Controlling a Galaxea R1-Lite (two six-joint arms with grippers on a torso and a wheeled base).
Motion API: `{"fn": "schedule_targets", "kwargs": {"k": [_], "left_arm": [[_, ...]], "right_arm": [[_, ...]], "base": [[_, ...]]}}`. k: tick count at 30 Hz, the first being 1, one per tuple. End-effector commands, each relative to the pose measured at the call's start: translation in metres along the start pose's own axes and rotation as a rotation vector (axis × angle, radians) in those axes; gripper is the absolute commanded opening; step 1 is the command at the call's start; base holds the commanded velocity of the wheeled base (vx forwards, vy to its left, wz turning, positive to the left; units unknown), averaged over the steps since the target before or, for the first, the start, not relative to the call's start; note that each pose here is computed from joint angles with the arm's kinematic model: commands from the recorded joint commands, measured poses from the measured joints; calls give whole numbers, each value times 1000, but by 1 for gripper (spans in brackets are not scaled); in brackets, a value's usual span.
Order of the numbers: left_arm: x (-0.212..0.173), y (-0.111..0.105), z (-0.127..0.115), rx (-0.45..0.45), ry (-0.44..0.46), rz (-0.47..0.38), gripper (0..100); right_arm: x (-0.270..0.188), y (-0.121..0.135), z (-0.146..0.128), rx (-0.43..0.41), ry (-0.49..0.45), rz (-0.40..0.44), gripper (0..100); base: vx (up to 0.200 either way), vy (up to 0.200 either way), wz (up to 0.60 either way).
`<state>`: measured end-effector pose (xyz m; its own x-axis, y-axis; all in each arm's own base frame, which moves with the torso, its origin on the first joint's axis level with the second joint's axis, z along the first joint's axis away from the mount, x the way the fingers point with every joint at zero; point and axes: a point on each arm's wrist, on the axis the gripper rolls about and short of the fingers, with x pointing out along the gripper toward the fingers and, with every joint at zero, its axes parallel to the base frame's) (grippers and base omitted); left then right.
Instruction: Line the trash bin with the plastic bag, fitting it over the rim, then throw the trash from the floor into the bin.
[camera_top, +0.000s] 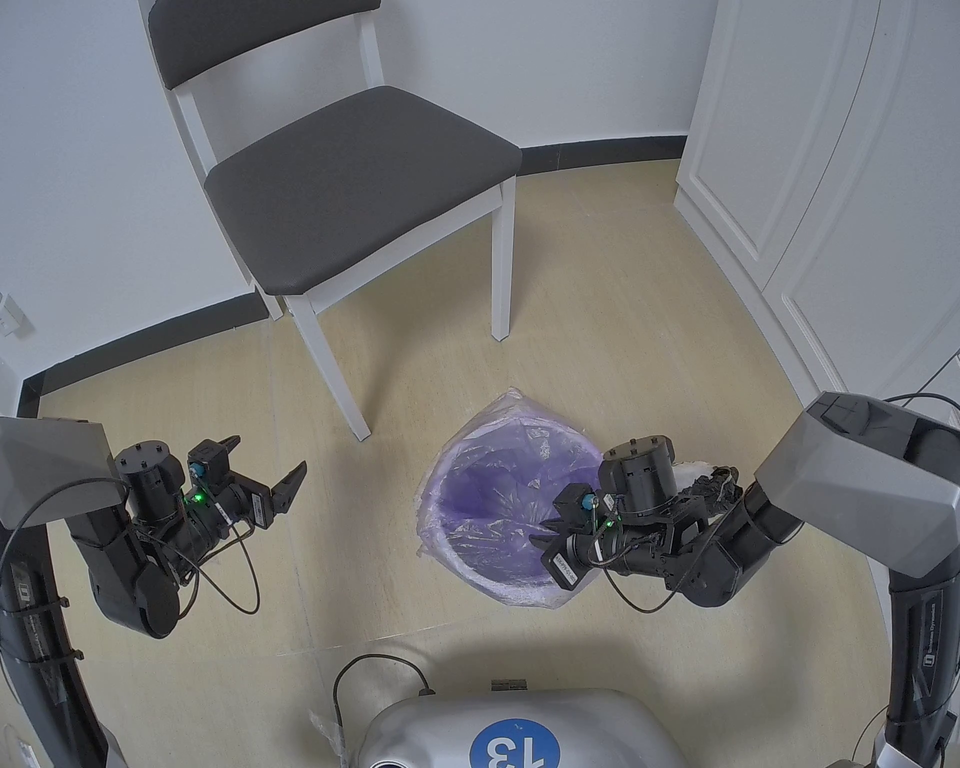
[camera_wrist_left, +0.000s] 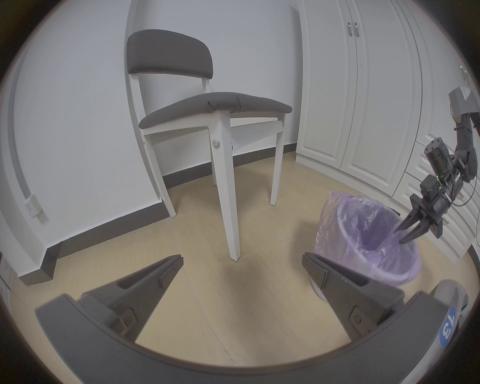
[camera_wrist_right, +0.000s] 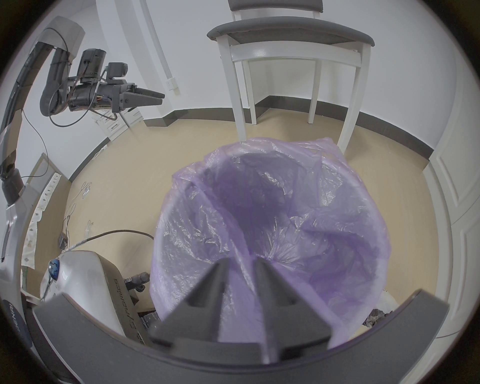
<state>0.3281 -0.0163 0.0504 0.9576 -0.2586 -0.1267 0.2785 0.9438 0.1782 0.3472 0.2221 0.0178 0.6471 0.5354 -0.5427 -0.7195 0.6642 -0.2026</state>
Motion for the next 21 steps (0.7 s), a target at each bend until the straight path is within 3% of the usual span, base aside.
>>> {"fn": "schedule_targets", "kwargs": {"k": [1, 10, 21], "left_arm": [[4, 0, -7, 0, 5, 0, 100], [6, -3, -15, 26, 30, -9, 100], [5, -5, -15, 26, 35, -15, 100]], "right_arm": [[-9, 2, 1, -7, -1, 2, 0], [-20, 27, -5, -71, 0, 50, 0], [-17, 51, -25, -95, 70, 109, 0]], "base": [[0, 0, 0], [0, 0, 0], [0, 0, 0]]}}
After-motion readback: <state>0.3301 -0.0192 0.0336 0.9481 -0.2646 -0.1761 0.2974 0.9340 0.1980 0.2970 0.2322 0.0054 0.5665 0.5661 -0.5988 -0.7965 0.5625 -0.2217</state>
